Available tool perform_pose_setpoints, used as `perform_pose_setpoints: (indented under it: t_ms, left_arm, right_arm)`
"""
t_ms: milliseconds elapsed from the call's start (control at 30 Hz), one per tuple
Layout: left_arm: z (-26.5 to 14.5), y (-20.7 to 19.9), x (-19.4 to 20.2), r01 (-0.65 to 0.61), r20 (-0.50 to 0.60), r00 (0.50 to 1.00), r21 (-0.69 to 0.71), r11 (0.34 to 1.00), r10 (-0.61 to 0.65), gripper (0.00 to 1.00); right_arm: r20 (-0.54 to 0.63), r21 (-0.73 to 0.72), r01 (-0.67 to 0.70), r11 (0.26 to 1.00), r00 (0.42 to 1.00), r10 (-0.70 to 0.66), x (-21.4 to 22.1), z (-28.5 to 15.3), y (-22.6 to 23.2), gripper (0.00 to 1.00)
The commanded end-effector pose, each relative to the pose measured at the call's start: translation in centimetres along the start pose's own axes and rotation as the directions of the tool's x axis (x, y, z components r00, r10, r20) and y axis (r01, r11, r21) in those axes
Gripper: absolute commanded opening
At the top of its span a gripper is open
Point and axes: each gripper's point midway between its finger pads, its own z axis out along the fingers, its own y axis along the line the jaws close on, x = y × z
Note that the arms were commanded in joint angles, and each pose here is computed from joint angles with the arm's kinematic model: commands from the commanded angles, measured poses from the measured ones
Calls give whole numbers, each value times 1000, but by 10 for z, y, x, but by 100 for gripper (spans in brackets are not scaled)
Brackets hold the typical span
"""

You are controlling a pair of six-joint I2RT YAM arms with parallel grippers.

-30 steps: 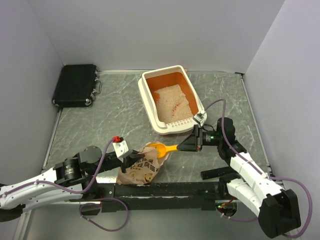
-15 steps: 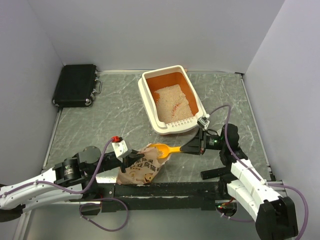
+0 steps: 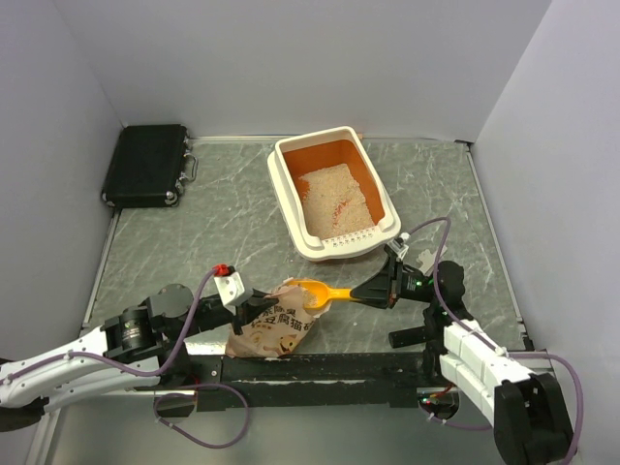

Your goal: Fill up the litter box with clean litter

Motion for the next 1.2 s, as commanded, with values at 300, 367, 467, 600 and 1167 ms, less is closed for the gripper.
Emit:
perform_pose_setpoints:
  t_ms: [300,367,467,600,1167]
  left_arm:
    - [1,0,-12,3,52,999,2,1000,-3,1]
    - [1,1,-12,1,52,999,-1,1000,-1,1]
    - [0,2,-13,2,56,998,-8,1000,-1,1]
    - [-2,6,-18,3,78,997,-26,1000,-1,1]
    - [-10,13,-27,5,125,992,-64,998,3,1]
  right_arm:
    - [51,-138,130,982,991,-124,-2,-3,43,0]
    - [51,-133,138,981,990,-133,-2,-3,48,0]
    - [59,-116,154,981,987,-148,-2,-3,52,0]
    - [72,-96,172,980,984,-166,-2,-4,54,0]
    - [213,-51,131,990,970,-117,-18,-9,45,0]
